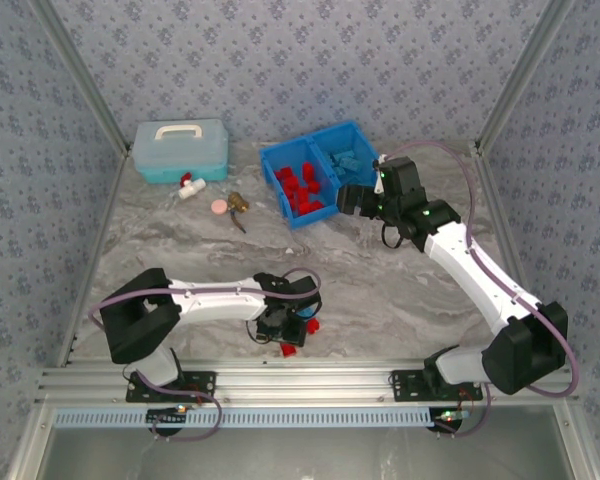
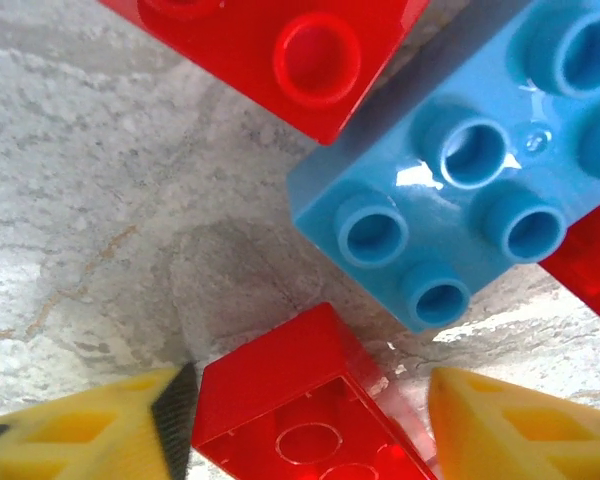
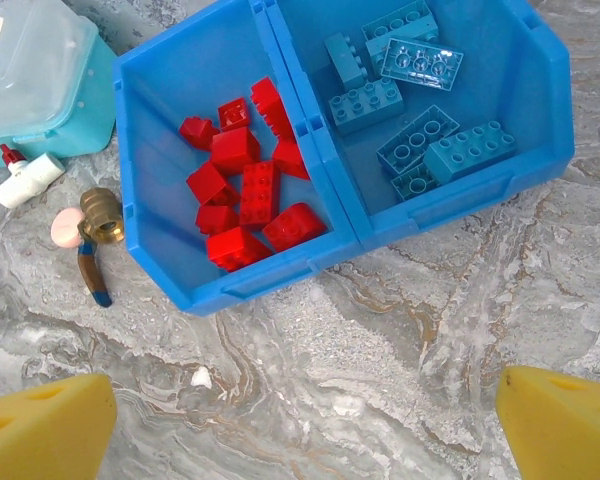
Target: Sort the legos into containers by color
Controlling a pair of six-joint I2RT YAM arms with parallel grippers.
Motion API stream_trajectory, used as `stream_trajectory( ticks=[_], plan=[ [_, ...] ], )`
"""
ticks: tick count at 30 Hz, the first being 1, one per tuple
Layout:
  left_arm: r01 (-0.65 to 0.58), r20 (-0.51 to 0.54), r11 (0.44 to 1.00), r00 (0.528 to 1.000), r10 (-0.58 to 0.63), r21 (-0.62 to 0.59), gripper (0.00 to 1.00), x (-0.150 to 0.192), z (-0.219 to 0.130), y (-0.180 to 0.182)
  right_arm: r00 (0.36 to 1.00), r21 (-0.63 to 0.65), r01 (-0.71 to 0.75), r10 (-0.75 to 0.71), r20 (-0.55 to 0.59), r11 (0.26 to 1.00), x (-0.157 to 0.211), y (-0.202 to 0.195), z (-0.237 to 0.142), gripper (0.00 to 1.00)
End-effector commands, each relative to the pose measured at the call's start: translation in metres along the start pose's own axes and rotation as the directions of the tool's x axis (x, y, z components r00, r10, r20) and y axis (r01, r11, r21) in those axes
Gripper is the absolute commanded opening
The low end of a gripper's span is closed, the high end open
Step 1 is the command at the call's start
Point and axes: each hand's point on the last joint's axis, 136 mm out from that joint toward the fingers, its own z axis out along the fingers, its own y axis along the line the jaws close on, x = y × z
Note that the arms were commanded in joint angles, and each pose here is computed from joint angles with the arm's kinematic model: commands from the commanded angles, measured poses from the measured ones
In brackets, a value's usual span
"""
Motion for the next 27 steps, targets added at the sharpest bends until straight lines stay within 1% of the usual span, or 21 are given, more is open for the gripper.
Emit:
stream_trajectory(
  ticks=[1, 9, 12, 18, 20, 23, 25, 27],
  plan=[
    [0.005, 0.013, 1.000, 1.000, -0.005, -0.015, 0.55, -0.003, 0.001, 0.001, 1.000, -0.003, -0.005, 0.005, 0.016, 1.000, -0.003, -0.002, -0.008, 1.00],
    [0.025, 0.001, 0.999, 1.000, -0.025, -0.035, 0.44, -0.004, 0.006, 0.009, 1.000, -0.006, -0.016, 0.017, 0.020, 1.000, -0.003, -0.001, -0.010, 1.00],
    [0.030, -0.004, 0.999, 1.000, -0.031, -0.037, 0.34, -0.004, 0.007, 0.010, 1.000, -0.007, -0.022, 0.022, 0.021, 1.000, -0.004, 0.000, -0.010, 1.00],
    [0.043, 0.009, 0.998, 0.999, -0.043, -0.037, 0.21, -0.010, 0.003, 0.011, 0.999, -0.009, -0.027, 0.028, 0.020, 1.000, -0.003, 0.000, -0.010, 1.00],
    [0.034, 0.054, 0.999, 0.998, -0.033, -0.029, 0.20, -0.020, -0.011, 0.009, 0.999, -0.004, -0.028, 0.028, 0.019, 1.000, -0.003, -0.001, -0.011, 1.00],
    [0.003, 0.197, 1.000, 0.980, 0.003, -0.030, 0.20, -0.054, -0.053, 0.008, 0.999, -0.008, -0.029, 0.029, 0.025, 1.000, -0.004, 0.000, -0.013, 1.00],
    [0.002, 0.297, 0.999, 0.955, 0.009, -0.037, 0.21, -0.085, -0.084, 0.012, 0.999, -0.010, -0.034, 0.034, 0.030, 0.999, -0.005, 0.001, -0.013, 1.00],
    [0.025, 0.391, 0.999, 0.921, -0.007, -0.041, 0.21, -0.124, -0.113, 0.019, 0.999, -0.013, -0.036, 0.037, 0.039, 0.999, -0.008, 0.001, -0.014, 1.00]
  ],
)
